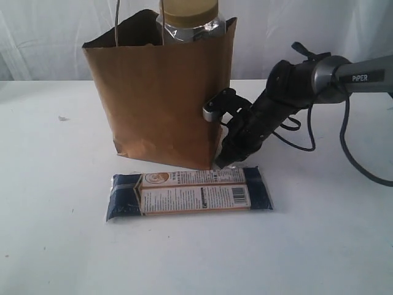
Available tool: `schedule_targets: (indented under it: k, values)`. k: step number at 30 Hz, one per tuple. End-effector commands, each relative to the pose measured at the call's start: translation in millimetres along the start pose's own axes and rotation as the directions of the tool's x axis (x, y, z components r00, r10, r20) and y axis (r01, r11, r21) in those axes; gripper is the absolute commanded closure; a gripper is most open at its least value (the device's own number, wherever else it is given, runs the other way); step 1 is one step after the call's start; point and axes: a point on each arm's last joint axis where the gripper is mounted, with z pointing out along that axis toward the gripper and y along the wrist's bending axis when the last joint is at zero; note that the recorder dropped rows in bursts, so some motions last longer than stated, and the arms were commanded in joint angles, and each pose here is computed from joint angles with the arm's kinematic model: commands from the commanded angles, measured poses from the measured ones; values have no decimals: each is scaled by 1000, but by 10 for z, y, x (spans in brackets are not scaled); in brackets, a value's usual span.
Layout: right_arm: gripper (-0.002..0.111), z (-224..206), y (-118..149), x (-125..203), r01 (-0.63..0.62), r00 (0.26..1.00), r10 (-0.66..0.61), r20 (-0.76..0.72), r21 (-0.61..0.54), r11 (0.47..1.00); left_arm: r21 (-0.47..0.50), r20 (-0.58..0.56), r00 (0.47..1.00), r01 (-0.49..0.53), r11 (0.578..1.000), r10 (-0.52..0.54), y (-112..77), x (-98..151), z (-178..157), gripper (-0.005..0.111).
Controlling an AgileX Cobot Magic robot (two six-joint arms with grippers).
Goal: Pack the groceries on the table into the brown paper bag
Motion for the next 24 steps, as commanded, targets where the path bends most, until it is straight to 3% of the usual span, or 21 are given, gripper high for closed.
schedule_targets:
  k: [1, 10, 17, 24]
  values:
    - [108, -179, 54, -8, 6, 1000, -7, -30, -27, 1000, -2, 3, 1000, 3, 1000, -3, -1, 7, 1, 107]
    - [108, -372, 98, -62, -30, 999, 30, -18, -29, 999, -2, 3, 1000, 3, 1000, -3, -1, 7, 1, 107]
    - [108, -531, 243, 83, -65, 997, 63, -41, -41, 997, -2, 3, 1000, 3, 1000, -3, -1, 7, 1, 107]
    - [108, -1037, 456, 147, -100, 994, 100, 34, -1, 995, -2, 3, 1000, 3, 1000, -3, -1, 7, 1, 107]
